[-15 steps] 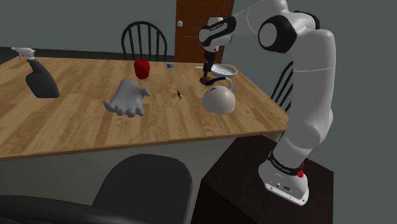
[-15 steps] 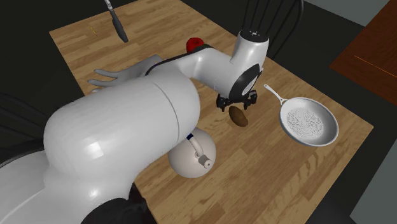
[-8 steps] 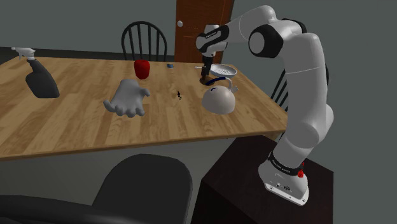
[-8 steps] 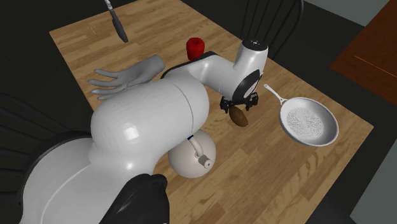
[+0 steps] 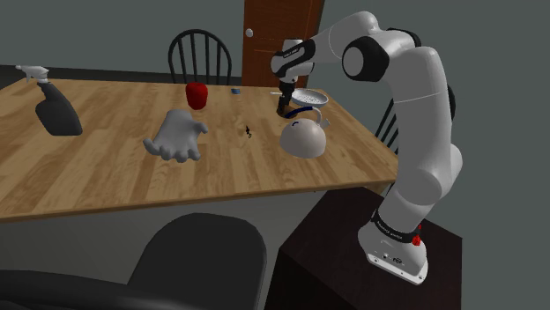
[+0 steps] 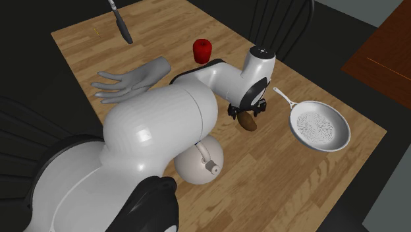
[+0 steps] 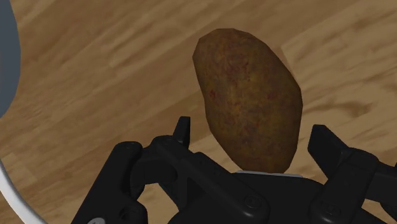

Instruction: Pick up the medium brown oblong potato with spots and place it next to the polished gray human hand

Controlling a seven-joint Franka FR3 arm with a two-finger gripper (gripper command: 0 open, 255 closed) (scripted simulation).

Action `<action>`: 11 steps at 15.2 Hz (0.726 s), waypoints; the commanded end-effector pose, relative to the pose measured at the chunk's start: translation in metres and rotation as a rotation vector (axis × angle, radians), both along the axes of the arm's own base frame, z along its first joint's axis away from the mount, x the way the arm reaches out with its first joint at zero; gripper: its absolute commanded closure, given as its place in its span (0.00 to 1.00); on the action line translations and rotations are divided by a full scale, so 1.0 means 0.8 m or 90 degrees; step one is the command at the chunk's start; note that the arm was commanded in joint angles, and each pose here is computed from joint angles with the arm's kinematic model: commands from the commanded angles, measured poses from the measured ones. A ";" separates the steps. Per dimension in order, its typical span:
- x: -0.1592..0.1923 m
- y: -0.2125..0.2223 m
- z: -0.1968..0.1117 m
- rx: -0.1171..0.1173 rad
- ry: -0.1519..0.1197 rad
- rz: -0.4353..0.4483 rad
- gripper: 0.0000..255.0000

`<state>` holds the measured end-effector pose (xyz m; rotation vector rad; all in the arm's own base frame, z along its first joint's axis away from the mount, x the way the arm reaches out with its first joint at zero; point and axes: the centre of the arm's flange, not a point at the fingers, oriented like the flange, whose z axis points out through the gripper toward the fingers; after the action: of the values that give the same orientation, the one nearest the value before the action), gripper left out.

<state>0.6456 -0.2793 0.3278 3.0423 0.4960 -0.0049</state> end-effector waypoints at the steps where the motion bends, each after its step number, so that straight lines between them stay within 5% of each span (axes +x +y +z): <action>1: 0.000 0.000 0.000 0.000 0.000 0.000 0.00; 2: 0.000 0.000 0.000 0.000 0.000 0.000 0.00; 3: 0.000 0.000 0.000 0.000 0.000 0.000 1.00; 11: 0.000 0.000 0.000 0.000 0.000 0.000 1.00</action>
<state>0.6459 -0.2793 0.3280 3.0419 0.4960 -0.0037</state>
